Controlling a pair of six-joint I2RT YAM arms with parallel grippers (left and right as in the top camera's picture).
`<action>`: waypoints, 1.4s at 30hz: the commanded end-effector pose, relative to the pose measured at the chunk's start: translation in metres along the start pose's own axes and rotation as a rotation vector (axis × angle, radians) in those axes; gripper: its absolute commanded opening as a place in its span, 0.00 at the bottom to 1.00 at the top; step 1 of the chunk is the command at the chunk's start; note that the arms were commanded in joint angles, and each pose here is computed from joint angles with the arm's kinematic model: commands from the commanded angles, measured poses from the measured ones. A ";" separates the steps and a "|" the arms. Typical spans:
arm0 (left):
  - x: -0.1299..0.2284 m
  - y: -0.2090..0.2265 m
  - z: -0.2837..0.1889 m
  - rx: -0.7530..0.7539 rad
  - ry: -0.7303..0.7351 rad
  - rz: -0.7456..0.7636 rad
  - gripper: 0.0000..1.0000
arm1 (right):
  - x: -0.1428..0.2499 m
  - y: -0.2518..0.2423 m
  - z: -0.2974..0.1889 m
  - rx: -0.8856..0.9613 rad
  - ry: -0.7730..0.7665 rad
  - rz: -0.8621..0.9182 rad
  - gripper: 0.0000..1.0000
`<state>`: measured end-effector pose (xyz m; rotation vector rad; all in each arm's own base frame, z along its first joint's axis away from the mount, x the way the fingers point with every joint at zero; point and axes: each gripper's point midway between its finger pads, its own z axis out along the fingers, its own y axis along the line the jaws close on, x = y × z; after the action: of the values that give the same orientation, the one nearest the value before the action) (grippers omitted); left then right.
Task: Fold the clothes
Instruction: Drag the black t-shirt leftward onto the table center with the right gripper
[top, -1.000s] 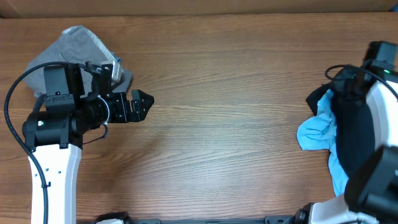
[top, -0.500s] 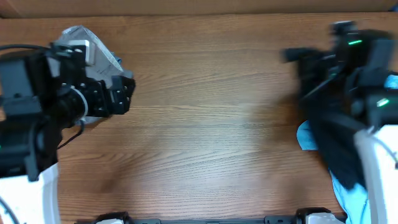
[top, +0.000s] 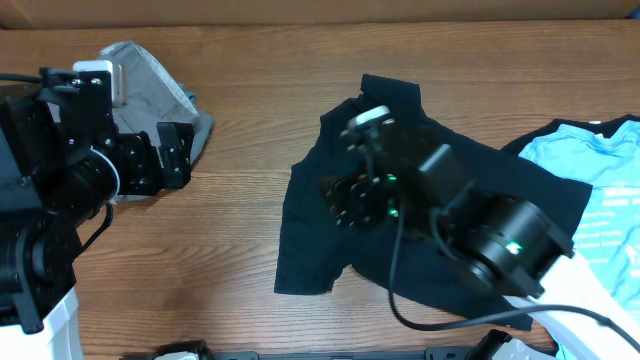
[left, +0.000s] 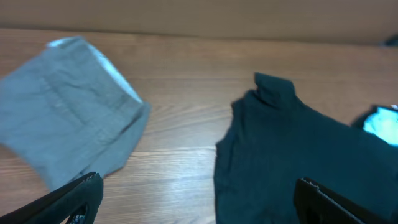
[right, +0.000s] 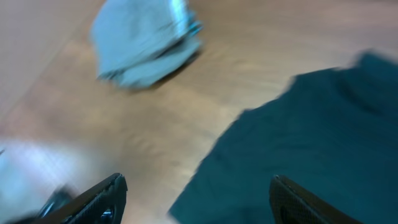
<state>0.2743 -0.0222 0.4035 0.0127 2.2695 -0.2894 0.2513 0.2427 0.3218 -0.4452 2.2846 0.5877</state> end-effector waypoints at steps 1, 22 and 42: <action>0.003 -0.020 0.013 0.107 0.043 0.067 1.00 | -0.040 -0.039 -0.046 0.174 -0.215 0.138 0.77; 0.156 -0.097 0.296 0.282 0.804 0.250 0.53 | -0.048 -0.090 -0.096 0.305 -0.341 0.343 0.76; 0.233 -0.064 0.409 0.150 0.887 0.298 0.34 | -0.041 -0.094 -0.086 0.329 -0.292 0.338 0.75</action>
<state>0.4204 -0.2009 0.0054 0.6643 3.0132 -0.4312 0.2718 0.1282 0.3721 0.1571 2.1494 0.4022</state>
